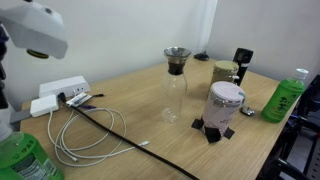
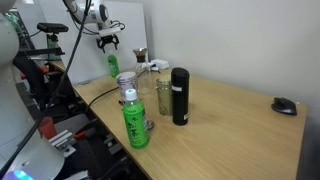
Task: Pick up the green bottle on the left and move it to the right.
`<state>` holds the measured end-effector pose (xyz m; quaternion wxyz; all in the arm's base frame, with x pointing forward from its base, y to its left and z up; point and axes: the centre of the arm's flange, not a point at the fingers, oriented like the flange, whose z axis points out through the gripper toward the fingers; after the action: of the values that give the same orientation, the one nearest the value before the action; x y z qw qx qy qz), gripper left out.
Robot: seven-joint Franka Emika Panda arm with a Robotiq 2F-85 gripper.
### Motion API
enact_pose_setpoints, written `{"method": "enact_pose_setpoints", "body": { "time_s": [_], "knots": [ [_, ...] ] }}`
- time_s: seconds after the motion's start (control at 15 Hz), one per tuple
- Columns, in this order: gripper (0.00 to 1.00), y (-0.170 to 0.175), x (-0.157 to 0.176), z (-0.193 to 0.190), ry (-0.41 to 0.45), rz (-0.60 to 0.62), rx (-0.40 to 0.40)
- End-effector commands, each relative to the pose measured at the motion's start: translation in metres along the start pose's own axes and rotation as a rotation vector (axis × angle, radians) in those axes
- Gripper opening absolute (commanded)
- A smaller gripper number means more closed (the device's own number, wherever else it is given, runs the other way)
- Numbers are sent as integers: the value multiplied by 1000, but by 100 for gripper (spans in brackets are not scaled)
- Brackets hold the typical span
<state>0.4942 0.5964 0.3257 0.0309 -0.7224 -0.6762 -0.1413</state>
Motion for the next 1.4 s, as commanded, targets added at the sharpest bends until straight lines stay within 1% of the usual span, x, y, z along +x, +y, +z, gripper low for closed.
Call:
{"method": "enact_pose_setpoints", "body": {
  "time_s": [0.0, 0.13, 0.27, 0.47, 0.8, 0.87, 0.93, 1.13, 1.33],
  "knots": [
    [100, 3, 6, 17, -26, -7, -20],
    [100, 4, 6, 24, -31, -8, -22],
    [73, 6, 6, 25, -26, -1, -38],
    [52, 10, 5, 22, -23, 10, -55],
    [16, 10, 7, 18, -21, 8, -54],
    [12, 10, 9, 16, -18, 7, -55],
    [11, 9, 8, 16, -20, 6, -53],
    [11, 10, 7, 10, -24, 7, -62],
    [11, 23, 3, -5, -22, 27, -104]
  ]
}}
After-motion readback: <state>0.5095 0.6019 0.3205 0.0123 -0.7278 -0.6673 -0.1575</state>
